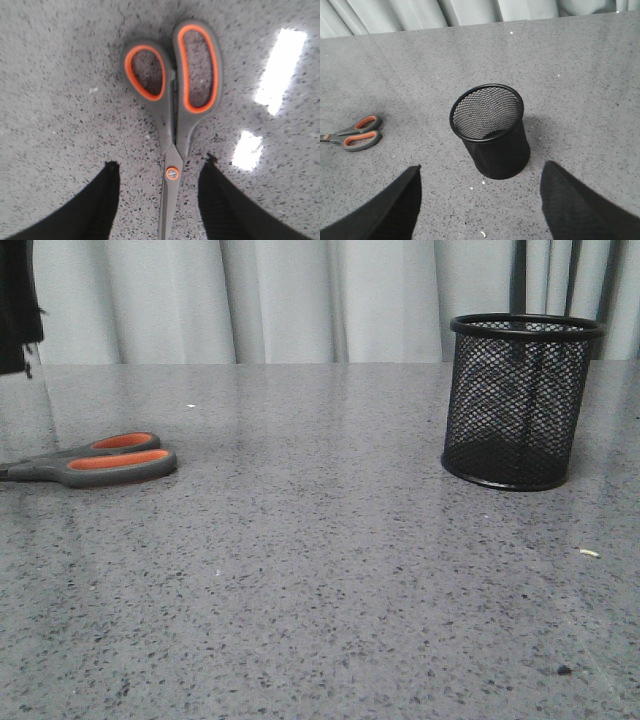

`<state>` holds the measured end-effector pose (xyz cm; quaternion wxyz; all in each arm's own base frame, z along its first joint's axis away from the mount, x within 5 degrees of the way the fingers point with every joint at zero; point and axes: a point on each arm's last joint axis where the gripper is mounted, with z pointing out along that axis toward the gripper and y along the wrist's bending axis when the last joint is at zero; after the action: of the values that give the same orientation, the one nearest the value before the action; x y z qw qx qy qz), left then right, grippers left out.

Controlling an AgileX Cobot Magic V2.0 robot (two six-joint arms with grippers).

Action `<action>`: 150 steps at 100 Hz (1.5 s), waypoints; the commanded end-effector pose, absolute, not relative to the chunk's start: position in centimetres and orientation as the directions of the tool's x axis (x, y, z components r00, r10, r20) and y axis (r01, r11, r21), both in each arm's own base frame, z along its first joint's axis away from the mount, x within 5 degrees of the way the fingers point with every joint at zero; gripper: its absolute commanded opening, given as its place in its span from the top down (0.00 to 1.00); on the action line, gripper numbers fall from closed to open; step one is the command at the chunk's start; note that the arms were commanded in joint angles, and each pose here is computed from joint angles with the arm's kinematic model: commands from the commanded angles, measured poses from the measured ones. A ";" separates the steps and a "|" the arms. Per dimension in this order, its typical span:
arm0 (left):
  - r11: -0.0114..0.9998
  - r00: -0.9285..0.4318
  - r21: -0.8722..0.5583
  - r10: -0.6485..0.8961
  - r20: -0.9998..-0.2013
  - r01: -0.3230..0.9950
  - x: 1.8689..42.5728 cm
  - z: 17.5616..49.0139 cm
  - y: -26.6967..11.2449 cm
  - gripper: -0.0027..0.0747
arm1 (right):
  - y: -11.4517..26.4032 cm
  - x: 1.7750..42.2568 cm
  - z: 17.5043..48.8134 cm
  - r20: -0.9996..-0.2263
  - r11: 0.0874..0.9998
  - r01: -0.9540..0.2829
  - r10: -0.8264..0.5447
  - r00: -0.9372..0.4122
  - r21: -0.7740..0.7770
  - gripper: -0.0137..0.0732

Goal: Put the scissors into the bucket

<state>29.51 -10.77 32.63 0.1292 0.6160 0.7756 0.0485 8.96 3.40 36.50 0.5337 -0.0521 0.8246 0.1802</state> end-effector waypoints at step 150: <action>0.103 -0.093 0.021 0.958 -0.271 0.994 32.4 28.6 -11.6 0.48 | 3.3 9.4 38.1 -0.949 0.937 -0.293 0.099 -0.301 0.191 0.33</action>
<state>33.35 -11.27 26.62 0.0977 0.6651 0.7378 -0.0607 9.08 3.37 36.75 0.5497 -0.0647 0.8155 0.1692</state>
